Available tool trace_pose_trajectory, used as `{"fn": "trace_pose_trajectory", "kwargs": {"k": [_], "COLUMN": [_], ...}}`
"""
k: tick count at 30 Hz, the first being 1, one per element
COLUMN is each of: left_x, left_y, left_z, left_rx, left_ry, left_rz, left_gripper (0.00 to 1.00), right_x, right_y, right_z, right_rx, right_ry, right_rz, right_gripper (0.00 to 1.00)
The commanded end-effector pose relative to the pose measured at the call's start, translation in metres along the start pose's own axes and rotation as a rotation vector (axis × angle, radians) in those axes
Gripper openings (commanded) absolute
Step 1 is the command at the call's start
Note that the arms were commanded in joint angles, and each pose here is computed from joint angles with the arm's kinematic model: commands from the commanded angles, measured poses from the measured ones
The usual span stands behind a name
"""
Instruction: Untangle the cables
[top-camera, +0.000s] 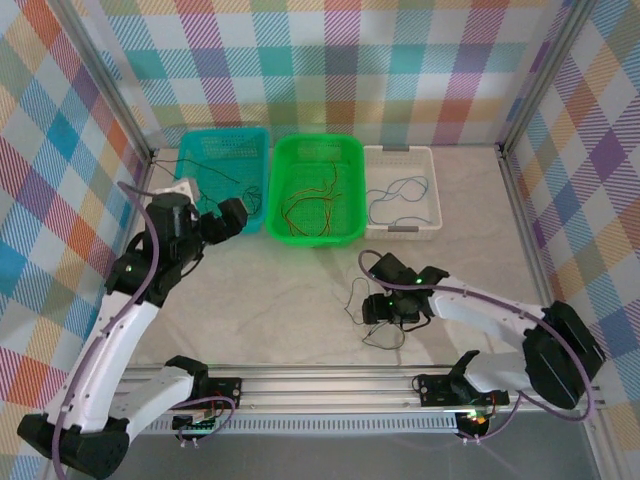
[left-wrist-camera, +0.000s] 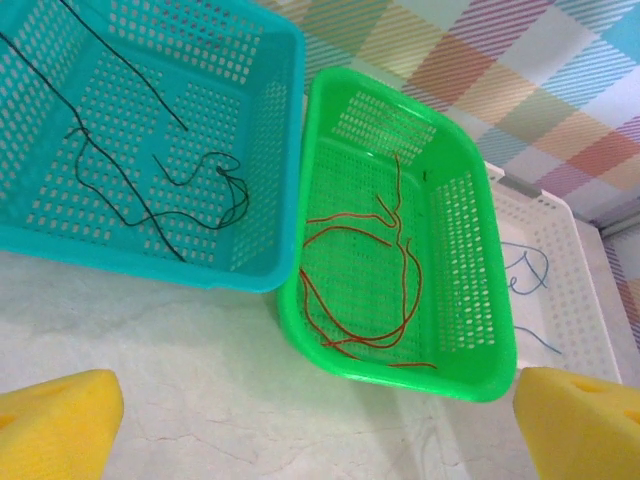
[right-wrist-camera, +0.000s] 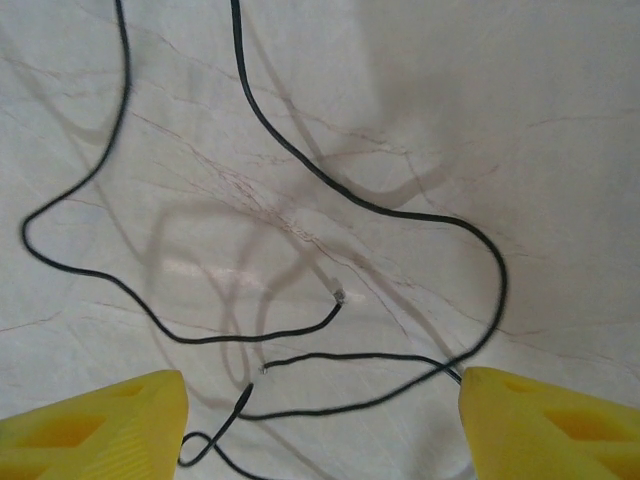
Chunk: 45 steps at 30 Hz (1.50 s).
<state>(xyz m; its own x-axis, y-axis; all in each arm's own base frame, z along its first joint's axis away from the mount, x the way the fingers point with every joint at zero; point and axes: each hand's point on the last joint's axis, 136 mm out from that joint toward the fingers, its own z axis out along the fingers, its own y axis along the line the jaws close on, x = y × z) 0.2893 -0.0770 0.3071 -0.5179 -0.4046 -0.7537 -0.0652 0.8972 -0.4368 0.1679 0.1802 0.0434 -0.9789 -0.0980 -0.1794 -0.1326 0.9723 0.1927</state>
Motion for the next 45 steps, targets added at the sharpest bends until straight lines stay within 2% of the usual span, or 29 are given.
{"fn": "trace_pose_trajectory", "kwargs": {"k": [1,10,24,28,34,45], "left_x": [0.012,0.021,0.024,0.023,0.023,0.021], "left_y": [0.020,0.034,0.035,0.036,0.036,0.037], "left_z": [-0.013,-0.017,-0.019,-0.020,-0.021,-0.023], "left_rx": [-0.060,-0.089,-0.088,-0.088,-0.086,-0.092], "left_ry": [-0.020,-0.053,-0.062,-0.069,-0.072,-0.086], "left_rz": [0.038,0.047,0.058,0.059,0.058,0.058], "left_gripper": [1.00,1.00,1.00,1.00,1.00,1.00], "right_x": [0.000,-0.004,-0.014,-0.027,-0.056,-0.095], "right_y": [0.006,0.004,0.027,0.049,0.084,0.117], "right_z": [0.015,0.043,0.060,0.053,0.022,-0.033], "right_rx": [-0.010,0.041,-0.038,-0.111,-0.230,-0.304], "right_ry": [0.009,0.045,0.061,0.041,-0.038,-0.166], "right_rz": [0.017,0.001,-0.002,-0.018,-0.061,-0.137], "right_gripper": [0.73,0.70,0.26,0.15,0.00,0.00]}}
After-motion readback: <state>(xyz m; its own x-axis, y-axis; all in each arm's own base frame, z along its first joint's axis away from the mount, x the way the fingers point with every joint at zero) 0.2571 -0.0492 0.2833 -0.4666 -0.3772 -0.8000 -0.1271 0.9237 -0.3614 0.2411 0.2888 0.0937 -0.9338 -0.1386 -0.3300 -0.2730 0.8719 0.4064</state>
